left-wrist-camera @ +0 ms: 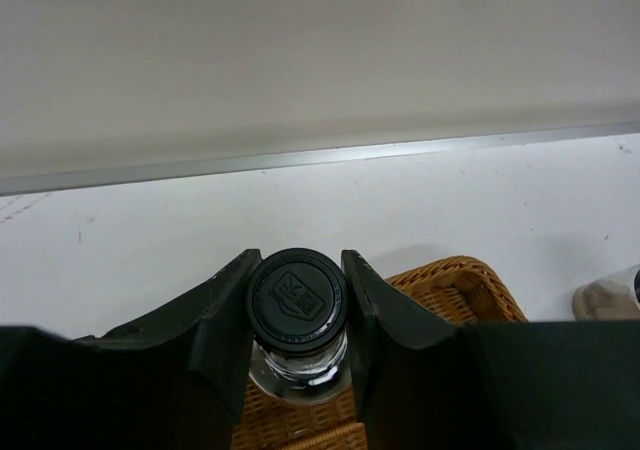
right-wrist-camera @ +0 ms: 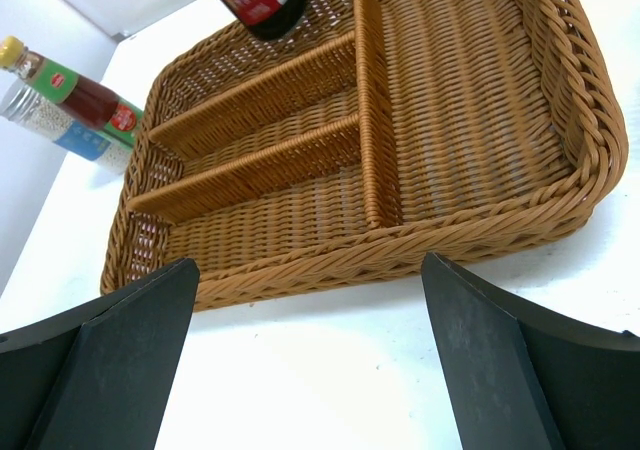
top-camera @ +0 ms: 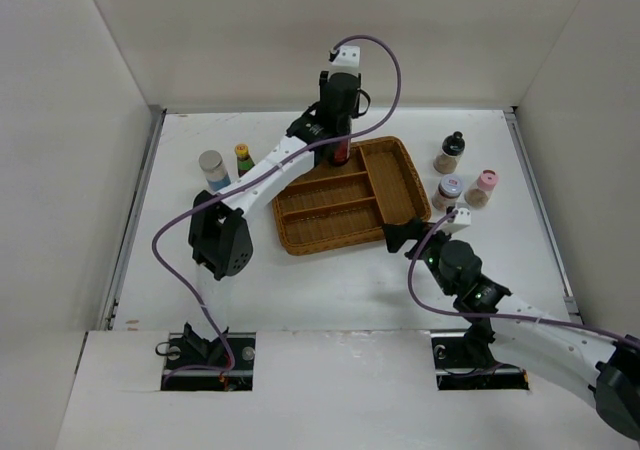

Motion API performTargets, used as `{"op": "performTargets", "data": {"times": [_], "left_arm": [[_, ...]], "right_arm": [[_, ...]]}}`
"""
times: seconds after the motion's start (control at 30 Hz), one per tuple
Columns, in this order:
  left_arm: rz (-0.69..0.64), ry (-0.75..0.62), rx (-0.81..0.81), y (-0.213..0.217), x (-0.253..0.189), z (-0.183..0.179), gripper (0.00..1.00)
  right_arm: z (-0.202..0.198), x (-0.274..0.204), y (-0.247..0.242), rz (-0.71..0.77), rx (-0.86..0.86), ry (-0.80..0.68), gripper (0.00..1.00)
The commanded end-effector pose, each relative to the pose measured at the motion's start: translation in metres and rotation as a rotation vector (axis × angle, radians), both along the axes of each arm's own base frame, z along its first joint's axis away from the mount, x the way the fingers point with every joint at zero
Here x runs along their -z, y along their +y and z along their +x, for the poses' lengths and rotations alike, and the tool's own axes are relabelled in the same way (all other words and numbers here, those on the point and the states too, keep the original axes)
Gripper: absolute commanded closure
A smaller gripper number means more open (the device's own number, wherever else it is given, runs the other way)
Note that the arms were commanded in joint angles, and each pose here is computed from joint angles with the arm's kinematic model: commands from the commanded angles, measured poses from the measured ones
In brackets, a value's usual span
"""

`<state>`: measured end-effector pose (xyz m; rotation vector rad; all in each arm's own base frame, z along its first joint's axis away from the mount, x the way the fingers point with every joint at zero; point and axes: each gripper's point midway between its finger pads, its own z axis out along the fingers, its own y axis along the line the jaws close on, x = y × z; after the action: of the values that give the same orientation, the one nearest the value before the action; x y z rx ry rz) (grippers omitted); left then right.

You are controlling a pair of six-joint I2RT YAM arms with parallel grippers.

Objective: Organize the condiment bottles

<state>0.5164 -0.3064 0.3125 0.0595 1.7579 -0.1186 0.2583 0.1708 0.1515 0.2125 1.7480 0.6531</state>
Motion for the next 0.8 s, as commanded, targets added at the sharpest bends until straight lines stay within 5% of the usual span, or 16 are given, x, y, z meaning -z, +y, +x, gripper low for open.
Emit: {"op": "performTargets", "data": {"times": [0.0,0.77], "left_arm": [[-0.181,-0.223,0.014,-0.001,-0.101,-0.002,0.91],[-0.176,-0.075,0.062,-0.026,0.021,-0.007,0.76]], "right_arm": [[0.002,-0.009,-0.005,0.031,0.028,-0.027,0.0],[0.004,-0.005,-0.011,0.029,0.047,-0.022,0.0]]}}
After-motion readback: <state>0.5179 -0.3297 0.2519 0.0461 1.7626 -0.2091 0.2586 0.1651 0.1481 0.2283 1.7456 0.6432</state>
